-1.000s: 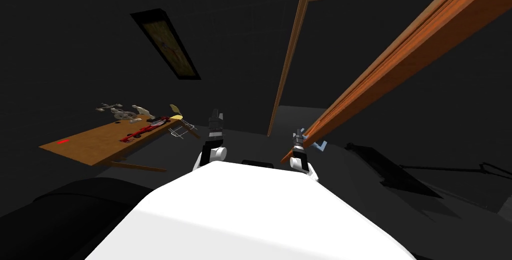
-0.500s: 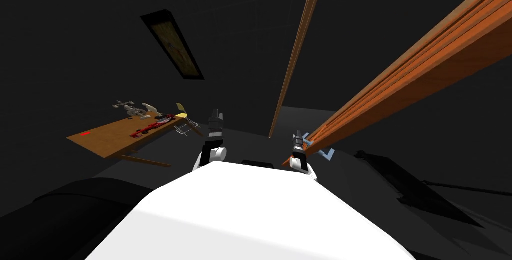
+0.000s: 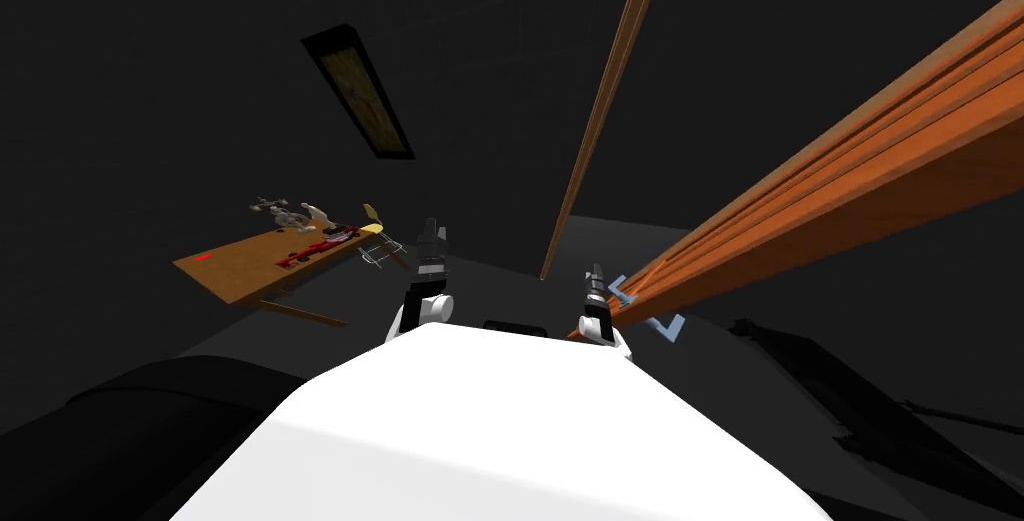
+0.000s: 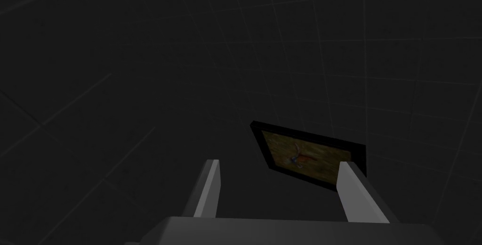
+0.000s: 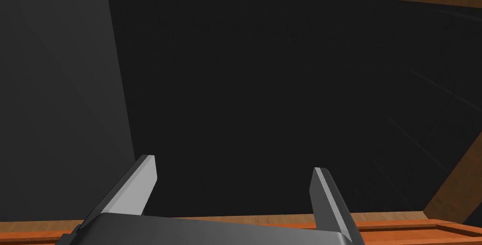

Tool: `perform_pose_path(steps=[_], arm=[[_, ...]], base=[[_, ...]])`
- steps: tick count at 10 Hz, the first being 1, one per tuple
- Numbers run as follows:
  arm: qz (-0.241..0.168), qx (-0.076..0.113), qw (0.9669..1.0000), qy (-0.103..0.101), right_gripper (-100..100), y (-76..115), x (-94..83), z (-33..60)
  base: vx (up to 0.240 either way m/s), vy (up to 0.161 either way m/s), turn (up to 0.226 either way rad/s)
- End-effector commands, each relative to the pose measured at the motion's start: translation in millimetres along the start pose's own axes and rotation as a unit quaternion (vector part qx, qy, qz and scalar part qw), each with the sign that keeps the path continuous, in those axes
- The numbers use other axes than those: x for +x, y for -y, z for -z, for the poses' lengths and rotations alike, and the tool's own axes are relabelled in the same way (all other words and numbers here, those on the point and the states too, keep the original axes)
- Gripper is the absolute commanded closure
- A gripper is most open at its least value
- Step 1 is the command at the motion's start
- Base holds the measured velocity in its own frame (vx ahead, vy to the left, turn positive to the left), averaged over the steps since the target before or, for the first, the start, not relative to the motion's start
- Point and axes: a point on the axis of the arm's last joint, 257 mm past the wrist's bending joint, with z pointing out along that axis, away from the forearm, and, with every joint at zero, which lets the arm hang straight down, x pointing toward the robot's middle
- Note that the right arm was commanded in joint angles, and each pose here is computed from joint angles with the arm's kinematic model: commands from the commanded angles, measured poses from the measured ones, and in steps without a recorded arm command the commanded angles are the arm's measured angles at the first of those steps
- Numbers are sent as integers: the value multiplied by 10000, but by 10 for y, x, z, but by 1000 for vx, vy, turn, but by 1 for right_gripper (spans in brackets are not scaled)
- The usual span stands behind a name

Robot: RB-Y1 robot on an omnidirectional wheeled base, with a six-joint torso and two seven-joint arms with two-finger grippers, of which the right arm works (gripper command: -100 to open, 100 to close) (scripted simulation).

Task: Pull the door open

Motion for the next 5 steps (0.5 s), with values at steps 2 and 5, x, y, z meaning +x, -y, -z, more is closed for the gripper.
perform_pose_path(steps=[2, 5], arm=[[-33, 128, 9999, 78, -100, 131, -59, 19], [-69, 269, 9995, 165, -100, 281, -117, 39]], base=[[86, -51, 125], [78, -55, 116]])
